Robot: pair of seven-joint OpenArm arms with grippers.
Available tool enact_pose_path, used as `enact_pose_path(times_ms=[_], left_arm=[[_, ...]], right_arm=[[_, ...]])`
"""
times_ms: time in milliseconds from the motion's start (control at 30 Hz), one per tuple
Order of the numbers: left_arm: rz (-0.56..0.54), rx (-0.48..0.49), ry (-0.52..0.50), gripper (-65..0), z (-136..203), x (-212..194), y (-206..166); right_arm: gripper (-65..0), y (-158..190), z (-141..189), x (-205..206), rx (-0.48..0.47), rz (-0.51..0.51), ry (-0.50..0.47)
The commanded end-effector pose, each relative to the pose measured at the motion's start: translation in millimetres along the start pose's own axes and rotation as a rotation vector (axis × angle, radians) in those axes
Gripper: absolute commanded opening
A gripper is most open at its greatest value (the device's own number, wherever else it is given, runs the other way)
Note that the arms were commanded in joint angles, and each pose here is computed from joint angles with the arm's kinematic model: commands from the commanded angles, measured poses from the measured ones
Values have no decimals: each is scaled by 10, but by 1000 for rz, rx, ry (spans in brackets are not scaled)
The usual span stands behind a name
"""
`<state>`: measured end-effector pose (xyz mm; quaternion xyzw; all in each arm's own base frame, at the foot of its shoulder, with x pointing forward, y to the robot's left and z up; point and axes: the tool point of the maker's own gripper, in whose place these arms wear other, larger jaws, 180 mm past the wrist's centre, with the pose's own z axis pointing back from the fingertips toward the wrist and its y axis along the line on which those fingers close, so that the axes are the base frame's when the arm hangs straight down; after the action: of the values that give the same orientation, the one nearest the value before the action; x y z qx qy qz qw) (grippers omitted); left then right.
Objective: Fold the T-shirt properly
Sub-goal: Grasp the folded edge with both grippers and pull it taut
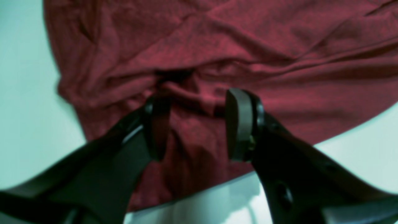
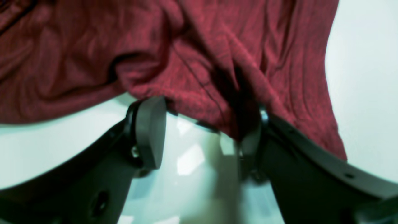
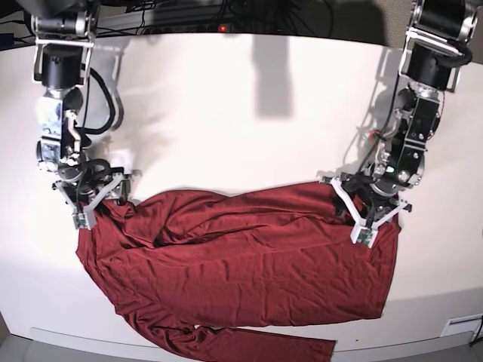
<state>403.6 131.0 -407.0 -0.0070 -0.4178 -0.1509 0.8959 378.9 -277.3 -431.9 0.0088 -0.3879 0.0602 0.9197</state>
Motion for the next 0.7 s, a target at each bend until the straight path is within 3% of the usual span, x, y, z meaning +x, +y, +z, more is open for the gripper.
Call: enact_pose_path(times_ms=[0,267,400,500,667], left_arm=[[-18,23,-62,-367,24,214,88],[-43,45,-62,-367,42,181,184],[-45,47,-73,-367,45,204,193],[-46,47,-87,-367,47,230,195],[-46,46,-145,-371,59,335,189]], right_arm=[[-290,-141,45,81,-26,16,-5],[-290,-795,318,86,-138,79,57],[-290,-1003,439,172,-159,65,39],[-290,-968,474,305,-130,29,-7],[-290,-527,505,711,4,38,-125]])
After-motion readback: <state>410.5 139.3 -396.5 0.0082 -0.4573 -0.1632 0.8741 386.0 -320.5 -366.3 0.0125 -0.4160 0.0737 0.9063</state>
